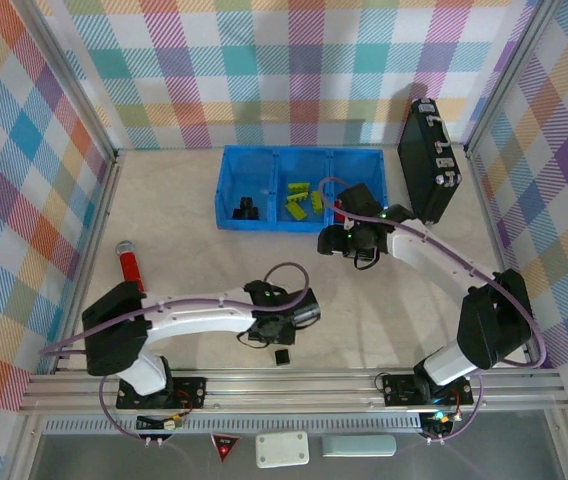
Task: Sort the legos into containers by color
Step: Pick up the lego from the middle-left of the table.
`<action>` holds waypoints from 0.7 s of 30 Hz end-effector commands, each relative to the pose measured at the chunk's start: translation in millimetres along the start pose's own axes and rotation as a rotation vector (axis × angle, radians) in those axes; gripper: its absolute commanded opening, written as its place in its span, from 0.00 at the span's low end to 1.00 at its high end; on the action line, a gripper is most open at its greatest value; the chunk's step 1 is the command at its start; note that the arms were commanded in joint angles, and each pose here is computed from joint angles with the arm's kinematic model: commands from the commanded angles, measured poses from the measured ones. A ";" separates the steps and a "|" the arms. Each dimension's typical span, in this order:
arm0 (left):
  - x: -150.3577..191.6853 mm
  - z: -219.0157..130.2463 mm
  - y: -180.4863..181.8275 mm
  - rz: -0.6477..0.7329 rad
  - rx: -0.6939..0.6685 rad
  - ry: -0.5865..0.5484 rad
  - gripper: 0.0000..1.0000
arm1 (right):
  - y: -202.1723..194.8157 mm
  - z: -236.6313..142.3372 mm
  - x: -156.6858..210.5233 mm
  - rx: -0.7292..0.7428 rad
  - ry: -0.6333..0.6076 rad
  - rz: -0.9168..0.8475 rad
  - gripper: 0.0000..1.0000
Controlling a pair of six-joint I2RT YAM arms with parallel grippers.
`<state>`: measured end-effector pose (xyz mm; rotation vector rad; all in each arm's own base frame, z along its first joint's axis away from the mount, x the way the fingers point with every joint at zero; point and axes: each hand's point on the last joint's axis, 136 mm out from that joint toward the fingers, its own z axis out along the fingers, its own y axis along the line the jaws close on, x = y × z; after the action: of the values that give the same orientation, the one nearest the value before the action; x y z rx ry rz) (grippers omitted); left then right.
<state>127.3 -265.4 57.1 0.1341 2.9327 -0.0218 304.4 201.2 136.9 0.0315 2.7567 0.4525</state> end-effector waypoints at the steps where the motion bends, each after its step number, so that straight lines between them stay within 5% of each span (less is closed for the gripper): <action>1: 9.9 4.4 -9.2 -0.045 -0.026 0.002 0.57 | 3.7 -7.3 4.5 -0.033 -0.015 -0.032 0.73; 21: 42.5 29.0 -17.9 -0.065 -0.023 0.028 0.35 | -3.7 -14.0 17.5 -0.040 -0.019 -0.014 0.73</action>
<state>91.6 -288.0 18.7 0.0495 2.9739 -0.0259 286.7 192.1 136.6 0.0051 2.7406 0.4681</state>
